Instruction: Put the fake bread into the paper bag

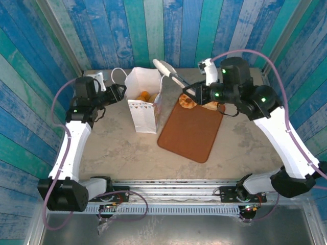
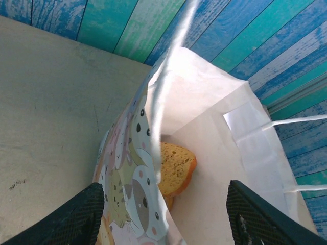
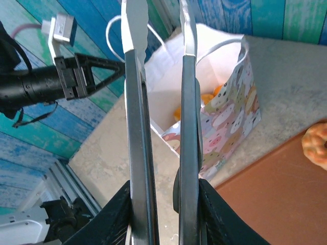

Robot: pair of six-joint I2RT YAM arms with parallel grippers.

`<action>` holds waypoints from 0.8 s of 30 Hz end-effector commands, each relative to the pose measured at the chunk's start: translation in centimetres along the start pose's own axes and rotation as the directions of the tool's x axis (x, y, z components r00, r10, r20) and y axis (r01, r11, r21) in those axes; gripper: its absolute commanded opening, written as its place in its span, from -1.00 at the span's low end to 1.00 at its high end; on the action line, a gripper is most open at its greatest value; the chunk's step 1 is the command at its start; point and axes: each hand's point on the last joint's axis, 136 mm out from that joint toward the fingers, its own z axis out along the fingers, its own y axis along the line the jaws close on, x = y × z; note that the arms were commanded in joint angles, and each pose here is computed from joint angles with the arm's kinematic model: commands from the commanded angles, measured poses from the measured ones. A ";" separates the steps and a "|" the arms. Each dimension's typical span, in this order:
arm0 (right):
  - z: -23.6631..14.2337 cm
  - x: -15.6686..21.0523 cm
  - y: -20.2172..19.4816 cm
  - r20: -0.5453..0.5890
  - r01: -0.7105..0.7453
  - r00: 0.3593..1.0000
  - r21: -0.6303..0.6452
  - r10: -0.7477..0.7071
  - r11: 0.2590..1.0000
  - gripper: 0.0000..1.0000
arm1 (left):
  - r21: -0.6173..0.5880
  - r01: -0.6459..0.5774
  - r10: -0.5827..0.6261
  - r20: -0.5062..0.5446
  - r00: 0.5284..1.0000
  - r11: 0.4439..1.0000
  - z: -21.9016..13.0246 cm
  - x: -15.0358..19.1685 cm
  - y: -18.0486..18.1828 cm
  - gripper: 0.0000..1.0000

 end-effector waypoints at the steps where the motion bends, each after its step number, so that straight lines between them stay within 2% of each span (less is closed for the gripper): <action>1: -2.3 -1.5 0.2 0.086 0.003 0.996 -0.009 -0.002 1.000 -0.37 | 0.026 -0.038 0.037 0.058 0.998 0.999 -2.5 -1.4 -1.7 0.39; 8: -5.9 -1.0 -4.0 0.144 -0.055 0.989 0.107 0.040 0.993 -0.38 | -0.004 -0.070 0.070 0.089 0.994 0.998 -4.4 -1.9 -2.1 0.56; 14: -7.3 1.3 -8.6 0.116 -0.069 0.992 0.262 0.039 0.963 -0.37 | -0.027 -0.093 0.096 0.118 0.988 0.995 -5.8 -2.2 -2.3 0.80; 18: -6.9 3.4 -11.9 0.030 -0.024 0.999 0.376 0.014 0.926 -0.35 | -0.050 -0.124 0.130 0.158 0.979 0.991 -6.8 -2.7 -2.3 0.99; 20: -6.5 4.7 -13.9 -0.041 0.032 0.999 0.438 -0.015 0.899 -0.34 | -0.072 -0.136 0.147 0.180 0.972 0.988 -7.3 -2.8 -2.1 0.89; 24: -5.8 6.8 -17.2 -0.183 0.147 0.981 0.525 -0.058 0.838 -0.32 | -0.110 -0.154 0.173 0.194 0.966 0.982 -7.8 -2.7 -1.6 0.89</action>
